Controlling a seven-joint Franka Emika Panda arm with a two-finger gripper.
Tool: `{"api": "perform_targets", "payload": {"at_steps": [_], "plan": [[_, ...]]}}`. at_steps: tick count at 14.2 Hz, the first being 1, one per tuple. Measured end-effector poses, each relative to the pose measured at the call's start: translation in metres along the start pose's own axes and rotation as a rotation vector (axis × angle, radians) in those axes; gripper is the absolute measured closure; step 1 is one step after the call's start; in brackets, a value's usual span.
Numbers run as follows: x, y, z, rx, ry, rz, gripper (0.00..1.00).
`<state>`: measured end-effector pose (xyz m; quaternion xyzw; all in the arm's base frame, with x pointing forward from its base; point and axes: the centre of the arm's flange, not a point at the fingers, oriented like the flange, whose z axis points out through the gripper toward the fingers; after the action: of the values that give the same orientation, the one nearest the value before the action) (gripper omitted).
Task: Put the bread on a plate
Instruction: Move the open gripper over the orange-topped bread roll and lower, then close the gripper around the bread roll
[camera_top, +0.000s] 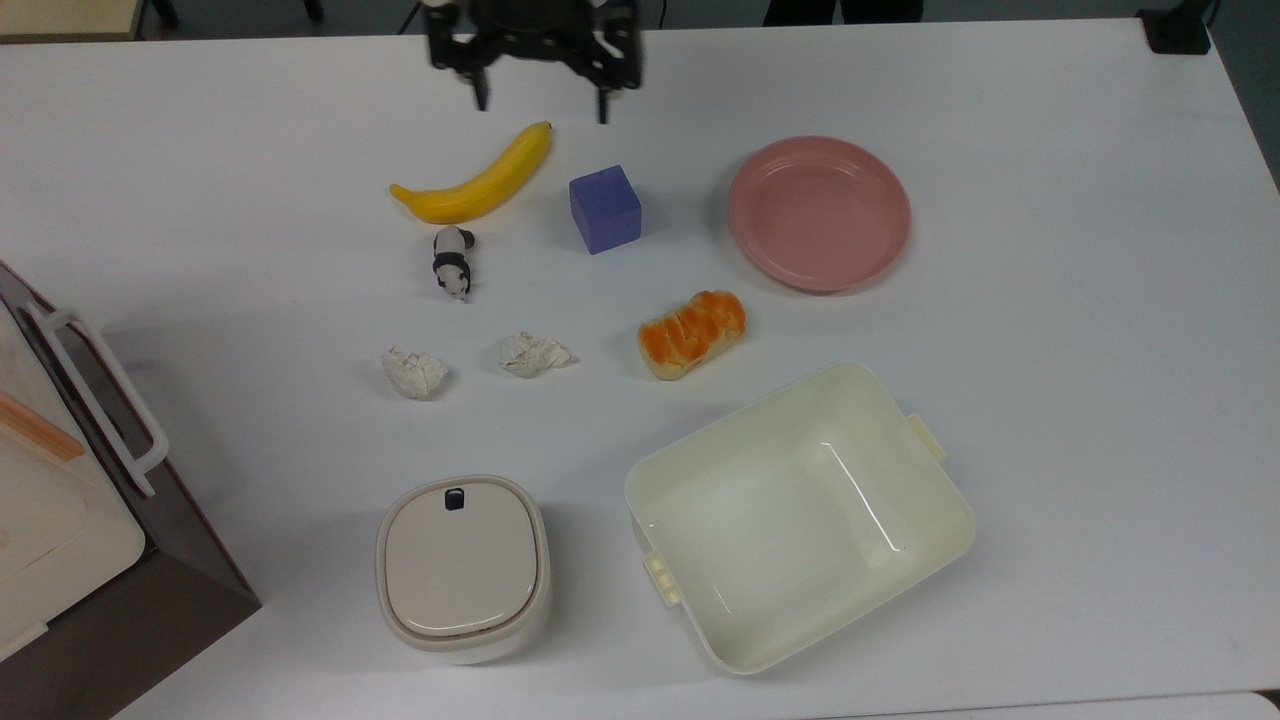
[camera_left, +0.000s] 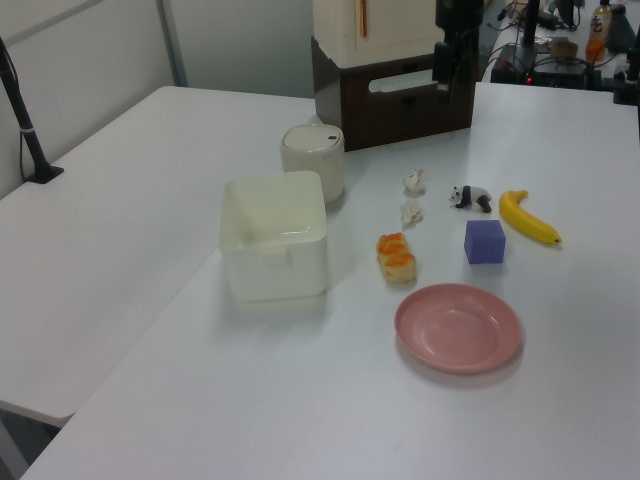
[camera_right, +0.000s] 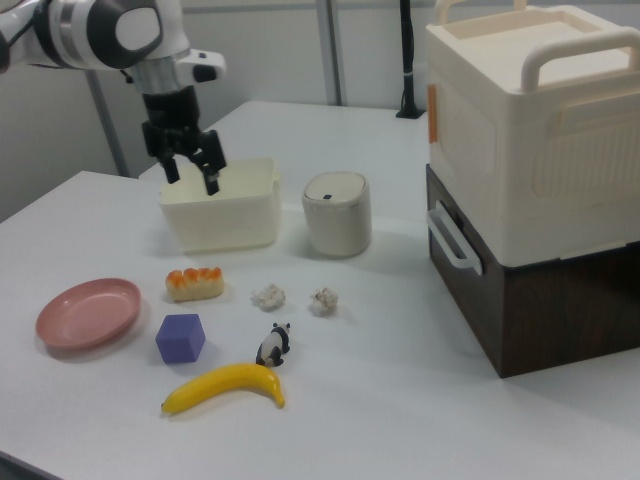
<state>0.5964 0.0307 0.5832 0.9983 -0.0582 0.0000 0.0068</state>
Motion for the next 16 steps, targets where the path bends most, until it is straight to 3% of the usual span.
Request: {"api": "perform_targets", "payload": {"at_steps": [4, 9, 16], "plan": [[0.008, -0.042, 0.023, 0.030, 0.004, 0.098, 0.00], [0.047, -0.060, 0.106, 0.023, 0.016, 0.224, 0.00], [0.057, -0.096, 0.183, 0.011, -0.030, 0.570, 0.00]]}}
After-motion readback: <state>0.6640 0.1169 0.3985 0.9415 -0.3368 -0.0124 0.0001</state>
